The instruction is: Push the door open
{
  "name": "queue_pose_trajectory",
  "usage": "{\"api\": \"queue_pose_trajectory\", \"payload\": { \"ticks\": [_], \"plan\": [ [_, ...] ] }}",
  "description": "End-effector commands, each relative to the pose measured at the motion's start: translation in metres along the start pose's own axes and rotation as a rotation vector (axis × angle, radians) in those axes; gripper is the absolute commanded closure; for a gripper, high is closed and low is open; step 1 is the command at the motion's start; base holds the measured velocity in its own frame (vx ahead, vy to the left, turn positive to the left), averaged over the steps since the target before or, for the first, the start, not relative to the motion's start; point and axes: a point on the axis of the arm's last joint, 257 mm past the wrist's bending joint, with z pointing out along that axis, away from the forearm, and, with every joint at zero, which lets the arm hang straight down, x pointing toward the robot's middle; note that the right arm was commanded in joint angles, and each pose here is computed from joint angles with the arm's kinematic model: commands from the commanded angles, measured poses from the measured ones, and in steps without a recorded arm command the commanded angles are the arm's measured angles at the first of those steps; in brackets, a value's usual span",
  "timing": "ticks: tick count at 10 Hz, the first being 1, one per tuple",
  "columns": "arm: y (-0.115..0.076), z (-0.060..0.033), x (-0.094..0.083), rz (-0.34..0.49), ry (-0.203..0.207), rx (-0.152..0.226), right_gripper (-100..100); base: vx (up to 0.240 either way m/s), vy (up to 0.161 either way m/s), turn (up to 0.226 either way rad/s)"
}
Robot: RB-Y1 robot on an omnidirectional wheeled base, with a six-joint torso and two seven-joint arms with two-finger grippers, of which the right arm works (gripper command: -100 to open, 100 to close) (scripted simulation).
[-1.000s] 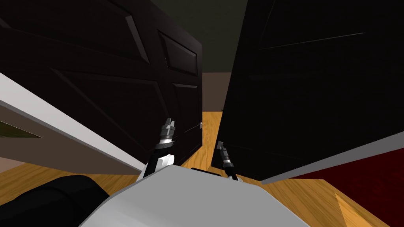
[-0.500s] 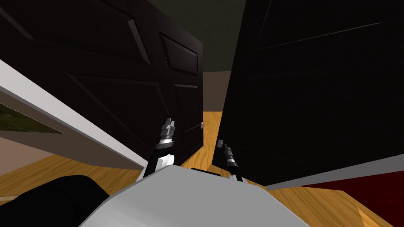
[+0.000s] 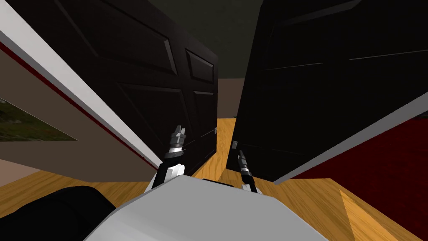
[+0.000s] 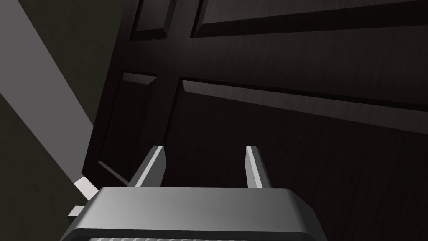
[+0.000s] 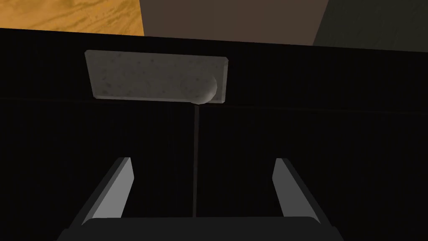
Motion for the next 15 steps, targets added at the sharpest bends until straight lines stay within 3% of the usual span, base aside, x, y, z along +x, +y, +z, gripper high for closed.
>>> {"api": "queue_pose_trajectory", "payload": {
  "ticks": [1, 2, 3, 6, 9, 14, 15],
  "plan": [
    [-0.001, 0.0011, 0.002, 0.020, -0.020, 0.007, -100, -0.205, 0.176, -0.129],
    [0.000, 0.0005, 0.001, 0.012, -0.012, 0.004, -100, -0.093, 0.078, -0.025],
    [0.000, 0.0008, -0.011, -0.020, -0.018, 0.003, -100, 0.004, -0.083, 0.013],
    [0.000, 0.0013, -0.016, -0.042, -0.025, -0.003, -100, 0.100, -0.145, 0.021],
    [0.000, 0.0014, -0.003, -0.027, -0.038, -0.008, -100, 0.193, -0.115, 0.036],
    [0.000, 0.0008, 0.014, 0.000, -0.044, -0.008, -100, 0.163, 0.078, 0.014],
    [0.000, 0.0008, 0.014, 0.000, -0.044, -0.008, 100, -0.019, -0.007, 0.028]
  ]
}}
